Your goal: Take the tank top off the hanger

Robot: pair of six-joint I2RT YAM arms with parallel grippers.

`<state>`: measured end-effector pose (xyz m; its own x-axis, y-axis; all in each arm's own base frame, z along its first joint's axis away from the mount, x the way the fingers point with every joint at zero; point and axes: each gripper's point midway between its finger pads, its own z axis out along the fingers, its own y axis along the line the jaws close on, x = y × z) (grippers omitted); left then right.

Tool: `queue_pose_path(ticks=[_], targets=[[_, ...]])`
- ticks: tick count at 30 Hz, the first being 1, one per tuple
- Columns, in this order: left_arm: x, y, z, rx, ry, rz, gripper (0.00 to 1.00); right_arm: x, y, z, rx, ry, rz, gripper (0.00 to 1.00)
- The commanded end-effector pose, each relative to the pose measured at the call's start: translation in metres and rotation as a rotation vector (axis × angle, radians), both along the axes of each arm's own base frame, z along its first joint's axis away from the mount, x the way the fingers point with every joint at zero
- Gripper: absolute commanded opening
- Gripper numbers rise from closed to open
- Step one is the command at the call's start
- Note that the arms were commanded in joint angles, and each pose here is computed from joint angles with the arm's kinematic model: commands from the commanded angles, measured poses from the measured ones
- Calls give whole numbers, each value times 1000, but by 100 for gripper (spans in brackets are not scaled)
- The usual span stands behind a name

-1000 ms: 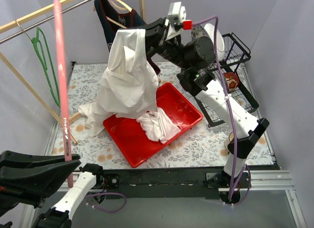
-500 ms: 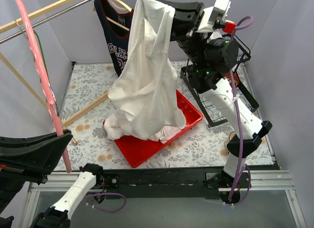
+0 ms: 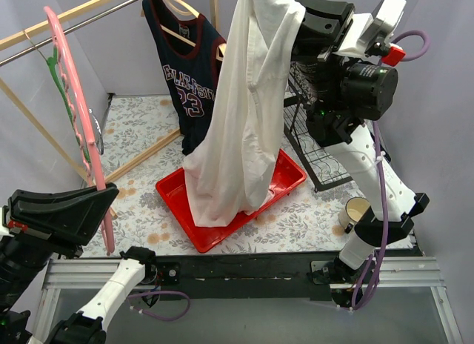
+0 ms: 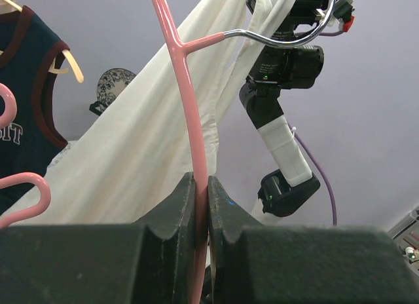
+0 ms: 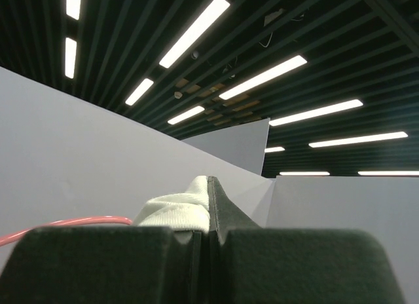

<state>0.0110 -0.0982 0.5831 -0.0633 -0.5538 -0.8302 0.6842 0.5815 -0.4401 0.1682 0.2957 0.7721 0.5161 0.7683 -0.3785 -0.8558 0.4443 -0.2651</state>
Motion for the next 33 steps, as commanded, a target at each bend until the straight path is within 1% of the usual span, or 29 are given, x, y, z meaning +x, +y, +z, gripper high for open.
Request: queue_pose_path(ticks=[1, 4, 5, 8, 9, 11, 15, 16, 18, 19, 21, 22, 25, 26, 28, 29, 30, 32, 33], targets=[[16, -3, 6, -13, 6, 4, 0, -6, -23, 16, 73, -28, -58, 1], [18, -4, 4, -15, 17, -1, 0, -3, -15, 10, 36, -23, -53, 1], [18, -4, 4, -17, 18, -2, 0, 3, -7, 1, 4, -4, -51, 1], [18, -3, 5, -21, 15, 5, 0, 4, -3, -11, -35, 18, -40, 1], [18, -3, 6, -21, 11, 4, 0, 14, 9, -27, -76, 52, -40, 1], [19, -3, 7, -21, 7, 6, 0, 5, 12, -37, -122, 18, -22, 1], [20, 0, 12, -6, -13, 32, 0, -3, 33, -52, -258, 9, 58, 1], [20, 1, 13, -8, -15, 36, 0, -1, 41, -63, -307, 35, 80, 1], [23, 2, 11, -11, -8, 46, 0, 7, 47, -85, -344, 79, 79, 1], [23, 3, 10, -11, -7, 49, 0, 23, 53, -116, -364, 157, 53, 1], [30, 2, 4, -9, 19, 56, 0, 37, 53, -142, -369, 233, 11, 1], [32, 4, 2, -12, 30, 67, 0, 53, 55, -168, -388, 307, -32, 1], [42, 6, -3, -16, 70, 94, 0, 85, 62, -208, -458, 439, -133, 1], [44, 6, -4, -17, 76, 98, 0, 95, 67, -229, -509, 488, -159, 1], [46, 7, -4, -23, 81, 105, 0, 109, 66, -248, -541, 558, -219, 1], [47, 8, -4, -30, 83, 114, 0, 117, 67, -273, -587, 610, -241, 1], [49, 9, -4, -32, 84, 117, 0, 118, 63, -280, -594, 632, -257, 1], [51, 9, -5, -37, 90, 124, 0, 126, 57, -310, -619, 725, -297, 1], [54, 8, -6, -35, 96, 124, 0, 124, 56, -348, -667, 802, -282, 1]])
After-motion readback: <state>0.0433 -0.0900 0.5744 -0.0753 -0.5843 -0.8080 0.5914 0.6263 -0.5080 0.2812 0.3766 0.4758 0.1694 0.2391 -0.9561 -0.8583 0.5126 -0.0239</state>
